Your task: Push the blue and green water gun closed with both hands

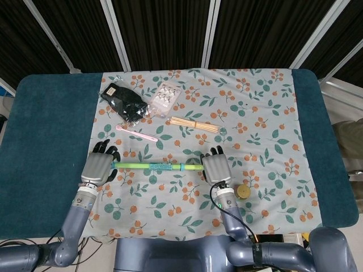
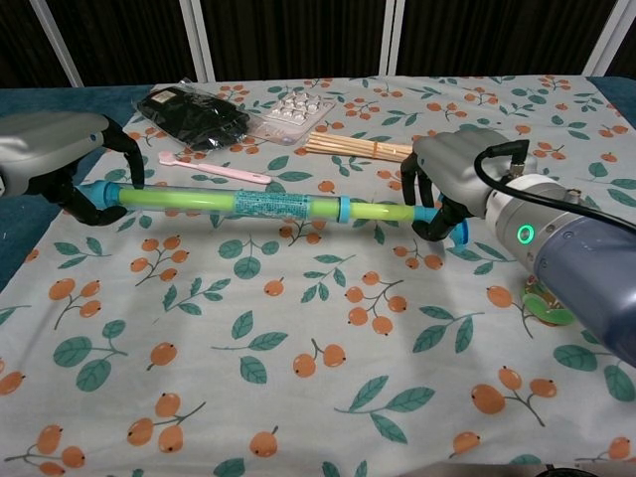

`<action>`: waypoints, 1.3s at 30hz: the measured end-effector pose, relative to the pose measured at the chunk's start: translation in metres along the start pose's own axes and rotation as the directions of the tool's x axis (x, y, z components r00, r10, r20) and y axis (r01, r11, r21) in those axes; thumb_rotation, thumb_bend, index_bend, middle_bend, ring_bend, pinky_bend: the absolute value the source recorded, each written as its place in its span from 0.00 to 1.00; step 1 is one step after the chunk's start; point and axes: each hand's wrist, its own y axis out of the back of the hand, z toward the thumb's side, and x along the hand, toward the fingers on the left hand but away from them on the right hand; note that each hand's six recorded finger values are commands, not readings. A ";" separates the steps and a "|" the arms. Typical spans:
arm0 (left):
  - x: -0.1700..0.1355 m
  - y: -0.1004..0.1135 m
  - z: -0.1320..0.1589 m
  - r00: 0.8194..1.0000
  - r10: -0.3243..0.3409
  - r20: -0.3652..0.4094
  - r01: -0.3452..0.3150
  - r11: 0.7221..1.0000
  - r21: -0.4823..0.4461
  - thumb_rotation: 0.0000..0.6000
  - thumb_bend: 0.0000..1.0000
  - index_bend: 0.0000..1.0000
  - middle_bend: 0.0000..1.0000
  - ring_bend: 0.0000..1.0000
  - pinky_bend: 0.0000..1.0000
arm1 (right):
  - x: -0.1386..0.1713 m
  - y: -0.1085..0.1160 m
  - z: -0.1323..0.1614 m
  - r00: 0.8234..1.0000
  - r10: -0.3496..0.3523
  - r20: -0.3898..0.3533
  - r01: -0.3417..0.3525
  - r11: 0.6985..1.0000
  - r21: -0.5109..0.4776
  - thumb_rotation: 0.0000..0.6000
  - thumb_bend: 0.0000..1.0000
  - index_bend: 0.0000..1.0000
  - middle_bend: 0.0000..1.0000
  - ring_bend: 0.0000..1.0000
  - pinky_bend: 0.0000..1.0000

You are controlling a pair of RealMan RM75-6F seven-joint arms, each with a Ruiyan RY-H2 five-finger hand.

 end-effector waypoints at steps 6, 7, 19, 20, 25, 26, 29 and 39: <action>0.000 -0.001 0.002 1.000 -0.001 0.004 0.001 1.000 0.001 1.00 0.41 0.54 0.24 0.04 0.10 | 0.000 -0.001 -0.002 1.000 0.002 0.001 -0.002 1.000 0.003 1.00 0.44 0.74 0.61 0.24 0.16; 0.000 -0.001 0.002 1.000 -0.002 0.003 0.002 1.000 0.001 1.00 0.41 0.52 0.23 0.04 0.10 | 0.000 -0.001 -0.002 1.000 0.003 0.001 -0.003 1.000 0.003 1.00 0.43 0.74 0.61 0.24 0.16; -0.003 0.002 -0.006 1.000 -0.007 -0.005 0.007 1.000 0.004 1.00 0.16 0.20 0.11 0.04 0.06 | 0.001 -0.004 -0.016 0.999 0.029 0.020 -0.030 0.998 0.052 1.00 0.16 0.11 0.08 0.05 0.15; -0.003 0.003 -0.007 1.000 -0.006 -0.005 0.006 1.000 0.000 1.00 0.16 0.20 0.11 0.04 0.06 | 0.001 -0.004 -0.018 0.999 0.032 0.023 -0.033 0.998 0.058 1.00 0.16 0.10 0.08 0.05 0.15; -0.010 0.007 -0.010 1.000 0.001 0.001 -0.001 1.000 -0.022 1.00 0.16 0.20 0.11 0.04 0.06 | 0.005 -0.003 -0.034 0.999 0.034 0.043 -0.037 0.996 0.080 1.00 0.13 0.09 0.07 0.05 0.15; -0.012 0.008 -0.012 1.000 0.004 0.001 -0.004 0.999 -0.032 1.00 0.16 0.20 0.11 0.04 0.06 | 0.007 -0.002 -0.037 0.998 0.033 0.047 -0.037 0.996 0.079 1.00 0.12 0.09 0.07 0.04 0.15; -0.019 0.013 -0.019 1.000 0.019 -0.002 -0.019 0.998 -0.057 1.00 0.16 0.20 0.10 0.04 0.06 | 0.014 0.001 -0.052 0.998 0.026 0.057 -0.031 0.997 0.072 1.00 0.09 0.08 0.06 0.04 0.15; -0.066 0.031 -0.072 0.992 0.123 -0.008 -0.123 0.988 -0.089 1.00 0.09 0.01 0.03 0.01 0.04 | 0.070 0.027 -0.128 0.995 -0.072 0.062 0.071 0.997 0.032 1.00 0.06 0.01 0.00 0.00 0.15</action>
